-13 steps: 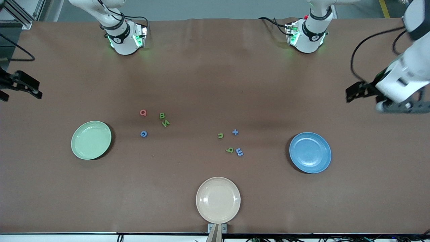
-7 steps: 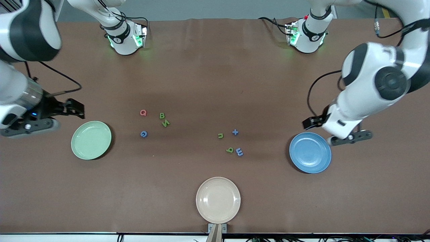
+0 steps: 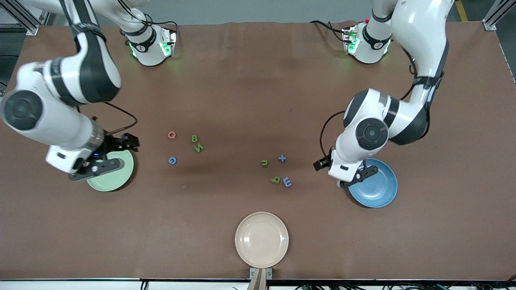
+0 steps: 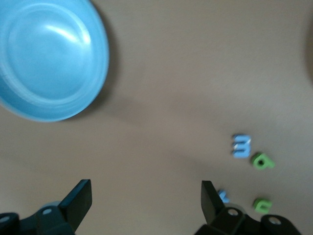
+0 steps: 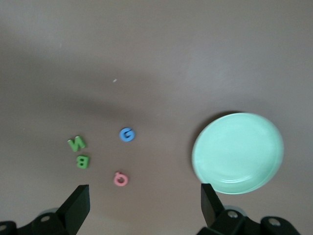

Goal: Sort upper and lower case letters into plates
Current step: 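Grasp the blue G with the right gripper while the left gripper grasps 3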

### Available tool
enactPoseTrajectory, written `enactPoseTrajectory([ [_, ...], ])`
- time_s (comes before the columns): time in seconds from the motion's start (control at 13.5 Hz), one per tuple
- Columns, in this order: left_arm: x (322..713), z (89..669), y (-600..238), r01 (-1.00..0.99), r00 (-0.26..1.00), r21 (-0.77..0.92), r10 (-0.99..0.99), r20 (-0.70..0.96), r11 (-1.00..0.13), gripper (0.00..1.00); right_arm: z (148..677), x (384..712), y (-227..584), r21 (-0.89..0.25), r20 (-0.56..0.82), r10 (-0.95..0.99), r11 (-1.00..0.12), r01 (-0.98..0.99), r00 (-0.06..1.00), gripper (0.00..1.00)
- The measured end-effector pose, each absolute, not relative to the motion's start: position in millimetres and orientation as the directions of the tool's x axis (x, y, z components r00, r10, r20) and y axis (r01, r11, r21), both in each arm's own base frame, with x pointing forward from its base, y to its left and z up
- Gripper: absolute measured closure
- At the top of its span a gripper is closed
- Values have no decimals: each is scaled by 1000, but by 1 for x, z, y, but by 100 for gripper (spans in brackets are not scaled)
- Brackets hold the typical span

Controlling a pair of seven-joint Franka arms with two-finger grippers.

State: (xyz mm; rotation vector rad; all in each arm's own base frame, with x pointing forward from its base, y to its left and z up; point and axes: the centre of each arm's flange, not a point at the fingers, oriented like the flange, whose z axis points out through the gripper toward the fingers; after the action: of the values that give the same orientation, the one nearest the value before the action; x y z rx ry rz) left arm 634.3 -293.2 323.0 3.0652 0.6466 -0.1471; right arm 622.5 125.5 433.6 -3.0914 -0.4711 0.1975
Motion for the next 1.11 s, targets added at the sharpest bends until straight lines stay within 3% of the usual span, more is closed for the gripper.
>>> enactPoseTrajectory([
  [0.15, 649, 304, -311, 414, 908, 19, 412, -74, -910, 11, 385, 611, 128, -73, -119, 274, -961, 267, 954, 0],
  [0.52, 653, 258, -364, 512, 858, 101, 513, -17, -853, 11, 287, 571, 126, -65, -24, 247, -967, 245, 969, 0],
  [0.82, 651, 224, -397, 521, 851, 79, 525, 22, -850, 11, 255, 537, 169, -55, -12, 181, -982, 180, 983, 0],
  [0.97, 648, 209, -402, 516, 855, 62, 518, 24, -855, 20, 245, 532, 178, -52, -25, 176, -983, 175, 984, 0],
  [1.11, 644, 193, -405, 509, 860, 40, 510, 27, -860, 21, 231, 535, 172, -46, -34, 164, -986, 162, 986, 0],
])
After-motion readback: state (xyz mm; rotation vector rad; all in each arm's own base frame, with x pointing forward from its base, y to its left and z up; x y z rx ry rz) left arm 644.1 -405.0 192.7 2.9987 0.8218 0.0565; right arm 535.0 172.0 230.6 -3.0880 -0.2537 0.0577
